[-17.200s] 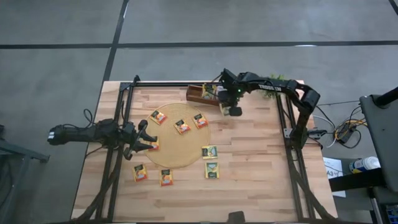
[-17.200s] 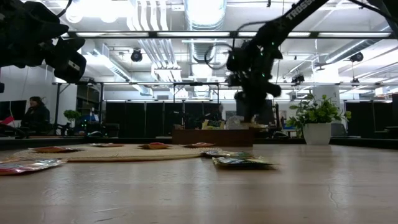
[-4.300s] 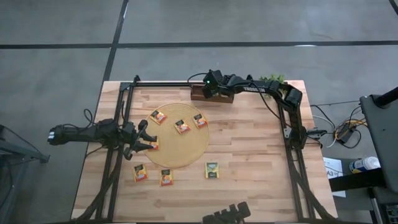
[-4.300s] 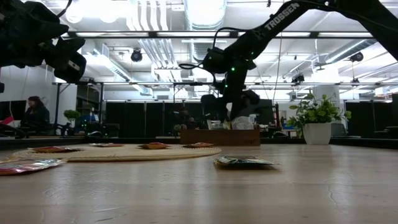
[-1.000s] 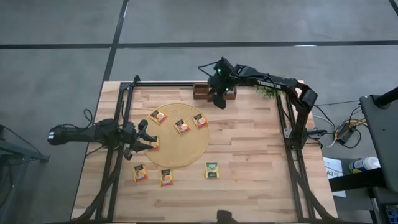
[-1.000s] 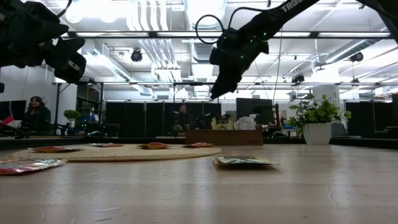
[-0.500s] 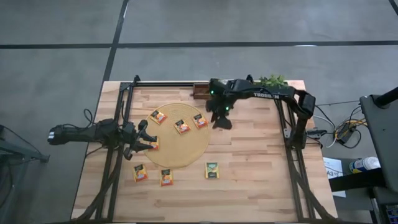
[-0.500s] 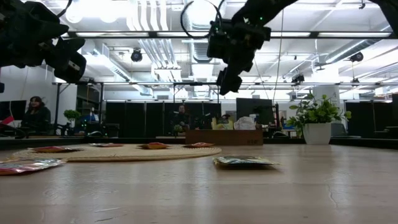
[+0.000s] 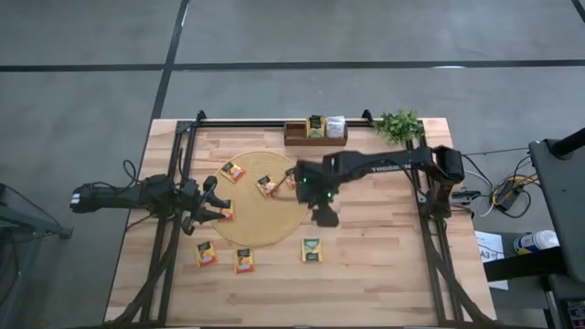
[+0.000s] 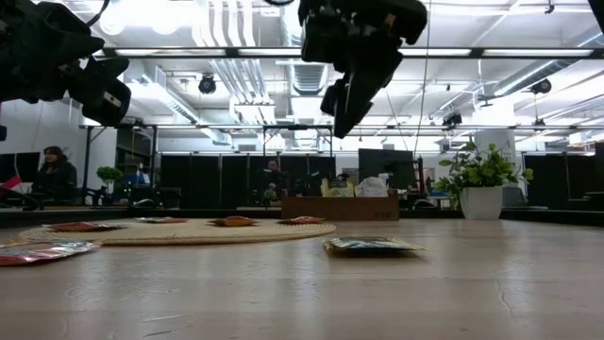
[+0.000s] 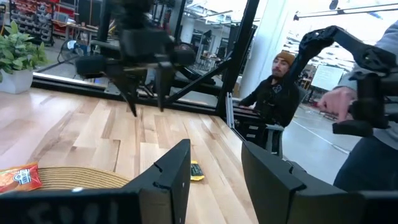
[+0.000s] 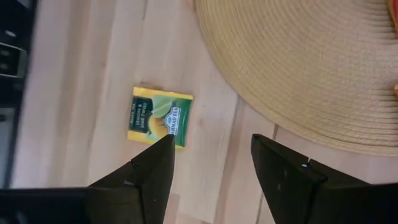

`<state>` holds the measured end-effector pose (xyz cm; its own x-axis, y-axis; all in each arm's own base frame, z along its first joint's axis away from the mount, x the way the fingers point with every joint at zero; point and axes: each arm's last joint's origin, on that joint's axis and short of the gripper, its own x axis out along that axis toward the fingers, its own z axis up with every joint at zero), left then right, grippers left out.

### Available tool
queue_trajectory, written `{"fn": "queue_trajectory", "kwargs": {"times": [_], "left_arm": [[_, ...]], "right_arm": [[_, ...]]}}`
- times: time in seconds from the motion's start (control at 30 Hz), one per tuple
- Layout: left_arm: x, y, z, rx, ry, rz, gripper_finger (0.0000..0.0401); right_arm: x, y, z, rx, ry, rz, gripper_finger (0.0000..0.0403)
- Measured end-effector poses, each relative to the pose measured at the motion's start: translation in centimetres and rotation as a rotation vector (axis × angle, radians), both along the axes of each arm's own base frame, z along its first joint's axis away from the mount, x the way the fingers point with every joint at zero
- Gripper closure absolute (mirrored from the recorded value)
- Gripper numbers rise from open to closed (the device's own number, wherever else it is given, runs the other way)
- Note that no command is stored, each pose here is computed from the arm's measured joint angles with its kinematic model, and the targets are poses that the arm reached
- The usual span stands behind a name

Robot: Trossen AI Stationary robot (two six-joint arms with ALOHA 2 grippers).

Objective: Pick & Place Tea
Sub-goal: Put the yellow tea bag into the middle section of the wooden organizer

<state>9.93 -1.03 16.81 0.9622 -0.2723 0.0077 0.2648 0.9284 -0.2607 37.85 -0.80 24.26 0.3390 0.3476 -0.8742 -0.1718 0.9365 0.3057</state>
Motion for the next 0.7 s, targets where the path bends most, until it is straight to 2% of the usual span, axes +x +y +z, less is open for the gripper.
{"fn": "queue_trajectory", "kwargs": {"times": [0.23, 0.43, 0.7], "left_arm": [[0.0, 0.0, 0.0, 0.000, 0.000, 0.000, 0.0263], [0.0, 0.0, 0.0, 0.000, 0.000, 0.000, 0.0263], [0.0, 0.0, 0.0, 0.000, 0.000, 0.000, 0.0263]], "right_arm": [[0.3, 4.7, 0.0, -0.139, -0.026, -0.009, 0.0193], [0.5, 7.1, -0.3, -0.211, -0.088, -0.043, 0.0193], [-0.6, 10.0, -3.3, -0.172, -0.072, -0.108, 0.0193]]}}
